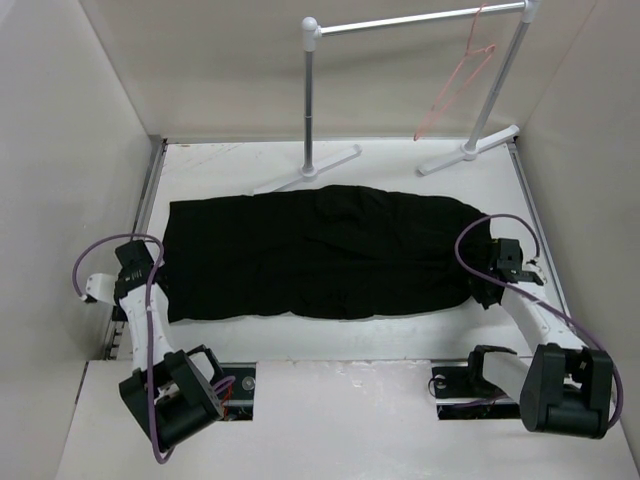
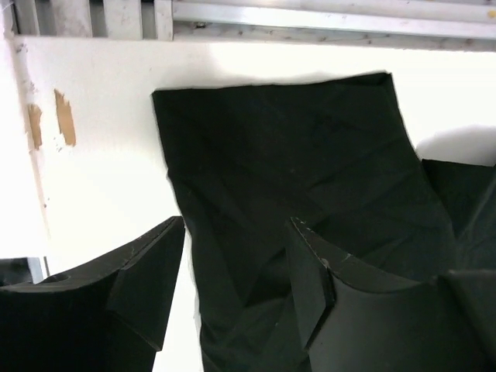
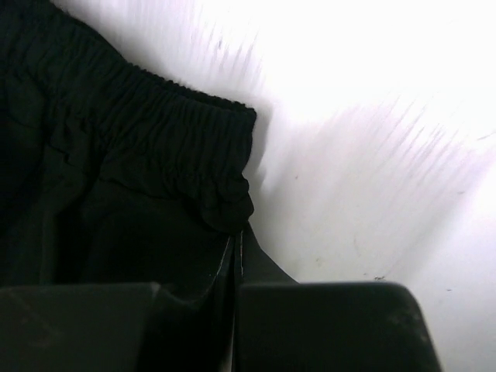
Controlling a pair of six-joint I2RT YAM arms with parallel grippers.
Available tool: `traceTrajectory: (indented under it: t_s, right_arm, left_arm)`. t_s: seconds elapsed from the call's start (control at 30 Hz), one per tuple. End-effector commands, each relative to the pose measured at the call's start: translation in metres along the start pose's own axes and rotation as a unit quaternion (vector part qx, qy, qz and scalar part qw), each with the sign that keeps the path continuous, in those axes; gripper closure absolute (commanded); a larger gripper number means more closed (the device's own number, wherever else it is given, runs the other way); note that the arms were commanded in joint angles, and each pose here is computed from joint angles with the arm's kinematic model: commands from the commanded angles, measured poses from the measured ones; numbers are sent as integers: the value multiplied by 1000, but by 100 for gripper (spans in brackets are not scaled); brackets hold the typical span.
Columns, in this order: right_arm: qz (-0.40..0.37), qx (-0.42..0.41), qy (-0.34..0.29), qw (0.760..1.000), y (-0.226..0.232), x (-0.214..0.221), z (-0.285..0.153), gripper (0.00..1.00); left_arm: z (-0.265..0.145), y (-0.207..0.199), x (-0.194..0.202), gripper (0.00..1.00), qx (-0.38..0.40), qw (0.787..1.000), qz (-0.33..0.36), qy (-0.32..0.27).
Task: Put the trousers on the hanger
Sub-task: Fold the trousers at the center of the board.
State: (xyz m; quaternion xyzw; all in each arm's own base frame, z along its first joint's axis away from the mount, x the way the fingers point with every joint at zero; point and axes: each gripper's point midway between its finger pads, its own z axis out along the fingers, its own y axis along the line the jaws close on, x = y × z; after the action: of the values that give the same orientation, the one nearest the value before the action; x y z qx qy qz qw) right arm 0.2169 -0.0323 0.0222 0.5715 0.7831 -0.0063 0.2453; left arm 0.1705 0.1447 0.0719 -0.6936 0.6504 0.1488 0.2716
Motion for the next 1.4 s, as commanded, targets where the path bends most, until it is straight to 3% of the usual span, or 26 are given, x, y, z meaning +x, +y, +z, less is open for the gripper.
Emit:
traceTrajectory:
  t_s: [0.0,0.27,0.6,0.67,0.73,0.83,0.93,1.13,1.37]
  right_arm:
    - [21,-24,-57,998,19,-40,-17,98]
    - [65,-53,-75,994,32,-60,-21,97]
    - [49,-82,-52,994,49,-48,-24,97]
    - [47,-81,-50,994,48,-47,-24,96]
    - [45,-83,-45,994,46,-44,-24,96]
    - [39,-80,-41,995,39,-39,-25,96]
    - [32,-74,-37,996,28,-34,-28,96]
    - [35,-64,-43,996,-4,-30,-50,96]
    - [41,-59,-63,995,-15,-36,-74,94]
  left_arm:
    - [-6,10,5,47,-12,1000,-11,11]
    - [-20,43,23,58,-72,996,34,29]
    - [5,49,56,50,-54,995,-63,51]
    - [14,54,60,52,-57,994,-73,51]
    - [23,59,63,61,-56,994,-87,47]
    - [23,45,54,83,-28,994,-100,45]
    - [2,11,31,93,30,997,-63,29]
    - [-35,-10,-32,98,38,997,5,-66]
    - [-79,-36,-85,100,32,992,47,-114]
